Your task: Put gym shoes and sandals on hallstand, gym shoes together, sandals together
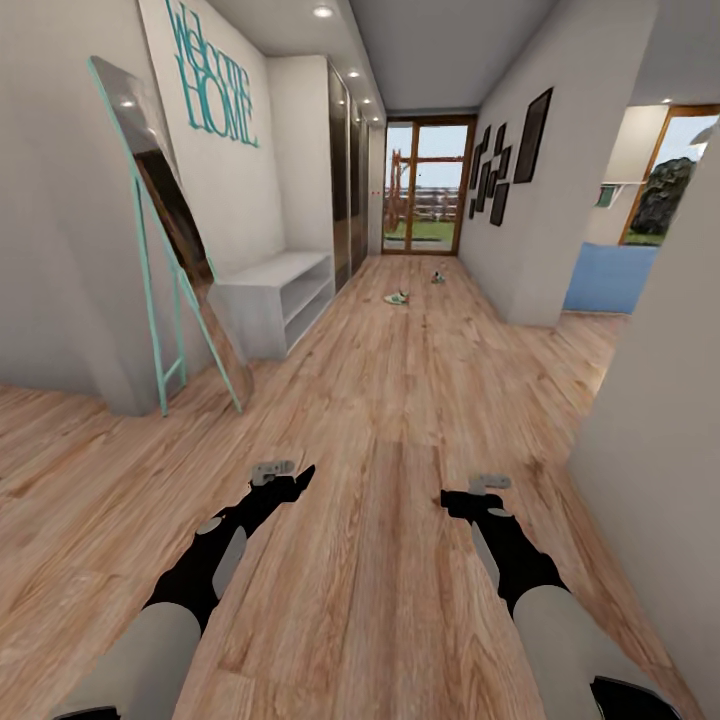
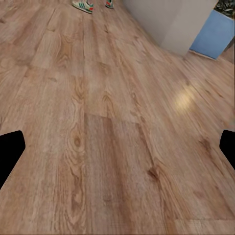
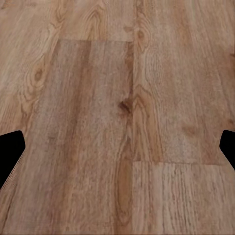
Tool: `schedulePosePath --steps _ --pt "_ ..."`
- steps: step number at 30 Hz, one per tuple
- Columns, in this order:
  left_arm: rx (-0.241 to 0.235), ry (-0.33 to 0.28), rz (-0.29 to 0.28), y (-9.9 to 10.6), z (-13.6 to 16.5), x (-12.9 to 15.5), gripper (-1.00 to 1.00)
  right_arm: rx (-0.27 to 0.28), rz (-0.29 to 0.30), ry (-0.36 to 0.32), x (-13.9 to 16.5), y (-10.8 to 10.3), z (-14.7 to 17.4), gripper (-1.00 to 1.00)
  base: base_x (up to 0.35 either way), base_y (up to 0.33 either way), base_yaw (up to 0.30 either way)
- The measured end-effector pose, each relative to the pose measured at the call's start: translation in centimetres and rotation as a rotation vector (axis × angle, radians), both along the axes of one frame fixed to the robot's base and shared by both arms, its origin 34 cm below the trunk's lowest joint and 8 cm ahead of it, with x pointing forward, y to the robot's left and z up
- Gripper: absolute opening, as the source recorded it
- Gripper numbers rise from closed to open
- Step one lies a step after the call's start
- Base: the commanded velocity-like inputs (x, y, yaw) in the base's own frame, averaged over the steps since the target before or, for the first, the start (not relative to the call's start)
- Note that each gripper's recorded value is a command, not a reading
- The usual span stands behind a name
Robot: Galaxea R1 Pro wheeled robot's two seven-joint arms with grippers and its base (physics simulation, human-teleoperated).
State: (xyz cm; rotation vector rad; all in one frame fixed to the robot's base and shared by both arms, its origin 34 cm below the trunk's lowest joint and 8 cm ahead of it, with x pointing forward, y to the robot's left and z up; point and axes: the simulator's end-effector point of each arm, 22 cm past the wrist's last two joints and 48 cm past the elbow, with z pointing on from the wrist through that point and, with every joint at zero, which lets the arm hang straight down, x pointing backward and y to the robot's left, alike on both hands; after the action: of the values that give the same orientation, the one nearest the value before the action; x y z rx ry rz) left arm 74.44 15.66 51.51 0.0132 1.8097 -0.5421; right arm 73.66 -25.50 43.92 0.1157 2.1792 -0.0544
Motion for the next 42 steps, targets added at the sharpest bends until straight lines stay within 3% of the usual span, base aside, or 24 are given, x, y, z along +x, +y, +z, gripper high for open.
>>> schedulePosePath --steps 10,12,16,18,24,31,42 --pt "-0.014 0.003 -0.007 -1.3 0.0 -0.1 1.0 -0.001 0.001 -0.006 0.1 0.0 0.1 1.0 0.349 -0.009 0.0" --pt "0.002 0.014 0.03 -0.5 -0.3 0.1 1.0 -0.002 -0.002 -0.007 0.1 -0.1 0.2 1.0 0.349 -0.064 0.0" --pt "0.071 0.058 0.178 2.6 -1.5 0.8 1.0 -0.002 -0.005 -0.011 0.2 -0.1 0.3 1.0 0.349 -0.074 0.0" --pt "0.092 0.063 0.193 2.7 -1.7 0.8 1.0 -0.003 -0.005 -0.012 0.2 -0.2 0.3 1.0 0.349 -0.077 0.0" --pt "0.144 0.056 0.159 1.1 -1.7 0.7 1.0 -0.002 -0.004 -0.012 0.2 -0.1 0.3 1.0 0.349 -0.062 0.0" --pt "0.147 0.055 0.156 1.0 -1.7 0.7 1.0 -0.001 -0.003 -0.012 0.2 -0.1 0.3 1.0 0.349 -0.008 -0.013" --pt "0.146 0.055 0.155 1.0 -1.7 0.7 1.0 -0.002 -0.002 -0.012 0.2 -0.1 0.3 1.0 0.349 0.0 -0.202"
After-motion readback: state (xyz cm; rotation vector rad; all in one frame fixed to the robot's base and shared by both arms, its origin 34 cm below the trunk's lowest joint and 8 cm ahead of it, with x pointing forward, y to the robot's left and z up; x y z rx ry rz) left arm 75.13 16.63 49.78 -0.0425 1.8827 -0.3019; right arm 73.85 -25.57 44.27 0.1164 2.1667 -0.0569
